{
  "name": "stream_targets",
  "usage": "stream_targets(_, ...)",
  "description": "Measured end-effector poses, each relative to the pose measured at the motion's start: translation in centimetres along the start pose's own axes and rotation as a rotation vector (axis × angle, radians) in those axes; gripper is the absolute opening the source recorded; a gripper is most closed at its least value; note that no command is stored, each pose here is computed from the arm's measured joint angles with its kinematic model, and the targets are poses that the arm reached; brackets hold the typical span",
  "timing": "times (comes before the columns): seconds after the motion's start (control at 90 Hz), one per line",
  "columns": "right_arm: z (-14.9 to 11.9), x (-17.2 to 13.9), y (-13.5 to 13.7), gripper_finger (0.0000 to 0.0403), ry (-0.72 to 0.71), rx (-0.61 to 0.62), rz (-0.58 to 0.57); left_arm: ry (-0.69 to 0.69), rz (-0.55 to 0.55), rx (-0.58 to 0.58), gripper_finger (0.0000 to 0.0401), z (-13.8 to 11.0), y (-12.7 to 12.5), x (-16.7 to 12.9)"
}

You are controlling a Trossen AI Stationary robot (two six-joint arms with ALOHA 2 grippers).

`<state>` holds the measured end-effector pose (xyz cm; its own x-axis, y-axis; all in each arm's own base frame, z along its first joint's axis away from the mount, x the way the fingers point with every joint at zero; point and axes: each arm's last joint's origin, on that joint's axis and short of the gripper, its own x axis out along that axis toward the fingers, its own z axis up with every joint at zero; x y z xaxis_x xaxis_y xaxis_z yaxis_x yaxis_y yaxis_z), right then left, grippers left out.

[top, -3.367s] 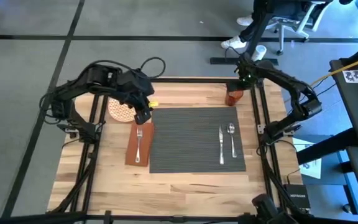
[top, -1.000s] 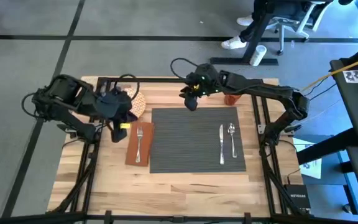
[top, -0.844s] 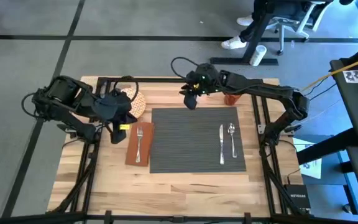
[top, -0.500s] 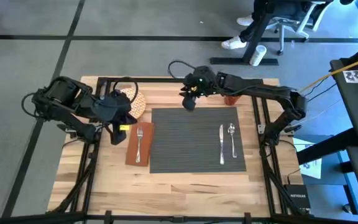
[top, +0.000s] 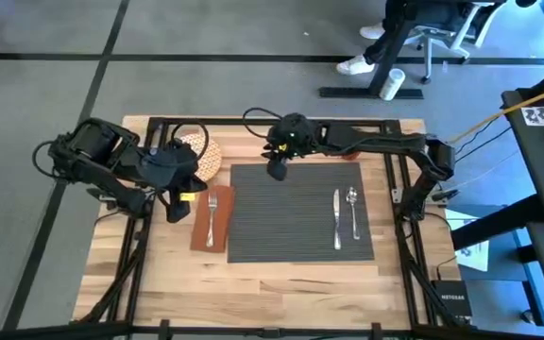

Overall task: Set table place
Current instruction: Put the orange plate on the gray tablemat

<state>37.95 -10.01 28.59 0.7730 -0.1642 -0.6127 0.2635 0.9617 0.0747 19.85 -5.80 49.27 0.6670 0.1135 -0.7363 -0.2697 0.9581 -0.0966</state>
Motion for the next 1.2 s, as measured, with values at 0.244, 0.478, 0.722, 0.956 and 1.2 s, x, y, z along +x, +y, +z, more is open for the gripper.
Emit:
stream_targets(0.244, -0.5, 1.6, -1.1, 0.0097, 0.021, 0.305, -0.021, 0.000, 0.001, -0.010, 0.0000, 0.0, 0.0, 0.0)
stream_targets(0.478, -2.0, 4.8, -1.8, 0.0097, 0.071, 0.554, 0.024, 0.000, 0.000, -0.057, 0.0000, 0.0, 0.0, 0.0)
stream_targets(0.722, -2.7, 8.6, -1.4, 0.0097, 0.046, 0.857, 0.171, 0.001, 0.000, -0.084, 0.0000, 0.0, 0.0, 0.0)
stream_targets(0.956, -3.1, 10.6, -0.9, 0.0097, 0.015, 0.988, 0.253, 0.002, 0.001, -0.087, 0.0000, 0.0, 0.0, 0.1)
stream_targets(1.2, -3.1, 10.7, -1.0, 0.0097, -0.012, 0.997, 0.218, 0.003, 0.001, -0.089, 0.0000, 0.0, -0.1, 0.1)
